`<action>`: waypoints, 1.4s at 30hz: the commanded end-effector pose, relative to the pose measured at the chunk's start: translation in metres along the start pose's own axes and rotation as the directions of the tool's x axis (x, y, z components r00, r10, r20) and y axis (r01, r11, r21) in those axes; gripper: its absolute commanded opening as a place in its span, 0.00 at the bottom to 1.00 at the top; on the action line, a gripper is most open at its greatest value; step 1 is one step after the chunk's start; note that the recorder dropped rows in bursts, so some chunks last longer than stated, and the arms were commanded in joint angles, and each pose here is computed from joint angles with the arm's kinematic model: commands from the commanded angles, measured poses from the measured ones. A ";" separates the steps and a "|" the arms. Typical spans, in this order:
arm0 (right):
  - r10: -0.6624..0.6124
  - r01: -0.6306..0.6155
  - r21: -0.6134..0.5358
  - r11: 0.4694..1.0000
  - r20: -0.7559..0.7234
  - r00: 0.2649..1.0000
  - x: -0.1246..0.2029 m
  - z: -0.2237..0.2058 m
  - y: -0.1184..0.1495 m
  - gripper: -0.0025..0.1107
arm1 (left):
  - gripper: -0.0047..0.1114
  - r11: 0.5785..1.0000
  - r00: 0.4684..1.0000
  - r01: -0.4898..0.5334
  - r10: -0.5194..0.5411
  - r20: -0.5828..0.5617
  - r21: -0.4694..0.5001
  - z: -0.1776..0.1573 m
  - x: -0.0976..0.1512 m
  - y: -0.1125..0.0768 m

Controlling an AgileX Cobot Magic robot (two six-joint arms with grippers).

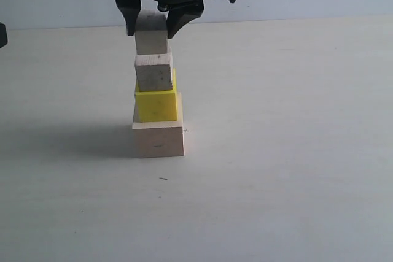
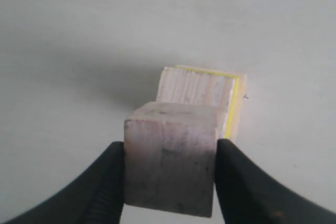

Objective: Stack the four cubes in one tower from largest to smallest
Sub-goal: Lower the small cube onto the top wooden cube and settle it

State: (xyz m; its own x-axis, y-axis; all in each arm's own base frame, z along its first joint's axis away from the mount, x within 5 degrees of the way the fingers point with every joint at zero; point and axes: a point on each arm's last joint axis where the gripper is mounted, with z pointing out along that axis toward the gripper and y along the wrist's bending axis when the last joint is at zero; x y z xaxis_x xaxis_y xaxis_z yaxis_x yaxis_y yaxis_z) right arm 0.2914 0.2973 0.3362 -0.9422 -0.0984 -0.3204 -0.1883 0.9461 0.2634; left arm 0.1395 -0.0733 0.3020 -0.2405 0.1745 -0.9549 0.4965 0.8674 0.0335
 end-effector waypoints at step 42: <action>0.028 -0.029 0.039 0.999 0.010 1.000 -0.004 0.012 -0.002 0.02 | 0.04 0.999 0.999 0.039 -0.039 0.001 0.003 0.002 0.001 0.000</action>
State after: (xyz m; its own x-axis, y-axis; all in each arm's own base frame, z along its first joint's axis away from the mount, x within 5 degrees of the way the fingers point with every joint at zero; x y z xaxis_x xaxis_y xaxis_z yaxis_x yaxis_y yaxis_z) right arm 0.2973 0.2996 0.3244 -0.9506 -0.0575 -0.3050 -0.1354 0.9611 0.2409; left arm 0.1394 -0.0735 0.3021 -0.2486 0.1579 -0.9556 0.4943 0.8691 0.0150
